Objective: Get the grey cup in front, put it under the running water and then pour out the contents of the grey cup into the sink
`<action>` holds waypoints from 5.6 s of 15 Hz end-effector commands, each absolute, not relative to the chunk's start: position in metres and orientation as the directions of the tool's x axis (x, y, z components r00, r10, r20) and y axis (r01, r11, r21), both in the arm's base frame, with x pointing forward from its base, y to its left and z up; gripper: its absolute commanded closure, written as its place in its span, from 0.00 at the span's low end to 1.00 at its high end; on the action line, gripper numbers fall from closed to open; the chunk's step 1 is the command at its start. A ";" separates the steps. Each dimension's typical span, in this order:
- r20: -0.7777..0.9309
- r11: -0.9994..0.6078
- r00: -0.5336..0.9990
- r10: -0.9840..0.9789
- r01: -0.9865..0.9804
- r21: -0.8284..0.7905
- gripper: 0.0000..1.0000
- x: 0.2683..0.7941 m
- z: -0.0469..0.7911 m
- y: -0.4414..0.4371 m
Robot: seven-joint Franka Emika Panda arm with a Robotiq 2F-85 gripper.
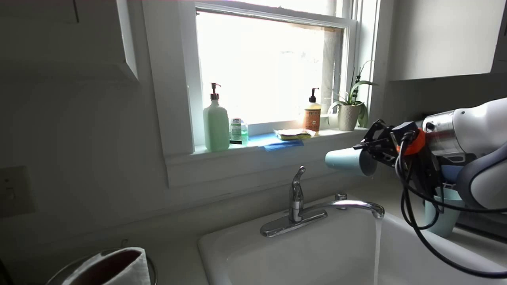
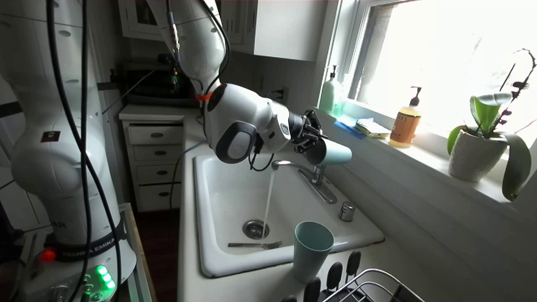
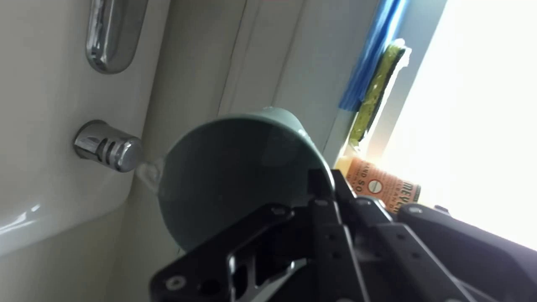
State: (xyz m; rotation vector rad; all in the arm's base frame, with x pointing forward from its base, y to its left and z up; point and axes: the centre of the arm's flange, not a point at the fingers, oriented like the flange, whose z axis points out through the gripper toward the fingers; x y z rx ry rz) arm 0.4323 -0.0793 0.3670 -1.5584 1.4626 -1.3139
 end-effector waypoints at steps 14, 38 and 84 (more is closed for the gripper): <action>0.246 -0.247 -0.137 -0.960 -0.012 -0.969 0.99 0.424 0.409 -0.077; 0.365 -0.207 -0.196 -0.910 -0.548 -0.810 0.99 0.430 0.385 -0.108; 0.182 -0.115 0.106 -0.978 -0.992 -0.041 0.99 0.579 0.507 -0.246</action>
